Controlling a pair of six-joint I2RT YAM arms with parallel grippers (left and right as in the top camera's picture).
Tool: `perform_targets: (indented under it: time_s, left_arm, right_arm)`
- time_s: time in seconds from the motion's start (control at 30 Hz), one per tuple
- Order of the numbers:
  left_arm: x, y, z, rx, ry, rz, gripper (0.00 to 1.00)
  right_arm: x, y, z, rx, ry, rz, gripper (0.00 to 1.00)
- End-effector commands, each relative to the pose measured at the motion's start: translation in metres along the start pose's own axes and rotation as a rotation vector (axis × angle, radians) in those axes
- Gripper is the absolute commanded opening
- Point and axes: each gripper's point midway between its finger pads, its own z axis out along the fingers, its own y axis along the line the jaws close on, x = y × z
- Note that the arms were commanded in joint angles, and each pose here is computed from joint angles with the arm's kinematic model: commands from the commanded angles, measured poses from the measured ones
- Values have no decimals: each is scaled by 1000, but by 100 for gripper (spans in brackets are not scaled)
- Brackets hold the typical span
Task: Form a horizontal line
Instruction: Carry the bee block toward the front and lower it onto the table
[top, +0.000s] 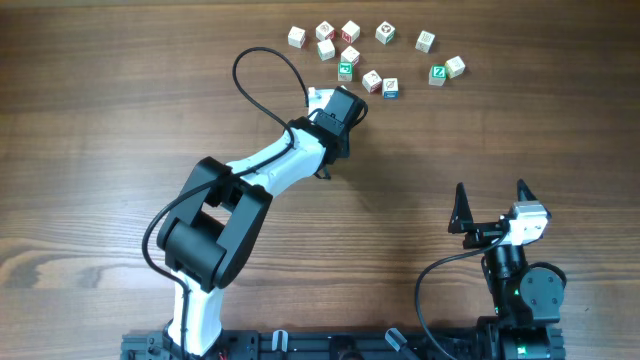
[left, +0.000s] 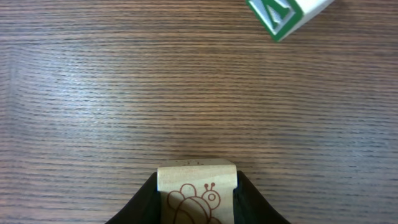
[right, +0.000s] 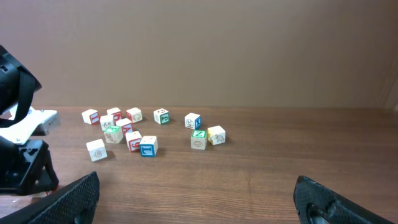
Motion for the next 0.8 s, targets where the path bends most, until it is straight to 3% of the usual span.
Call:
perform_targets:
  time_s: [0.0, 0.33, 0.57, 0.7, 0.77]
  left_arm:
    - [29, 33, 20, -115, 74, -11, 25]
    - [30, 38, 20, -144, 69, -42, 25]
    - [32, 20, 21, -43, 96, 64, 23]
    - [32, 20, 21, -38, 100, 63, 33]
    - [36, 16, 21, -16, 117, 63, 31]
  right_arm:
    - [-1, 1, 0, -7, -8, -13, 100]
    - [-1, 1, 0, -7, -8, -13, 100]
    - [-1, 1, 0, -7, -8, -13, 100]
    - [-1, 1, 0, -7, -8, -13, 100]
    - [-1, 1, 0, -7, -8, -13, 100]
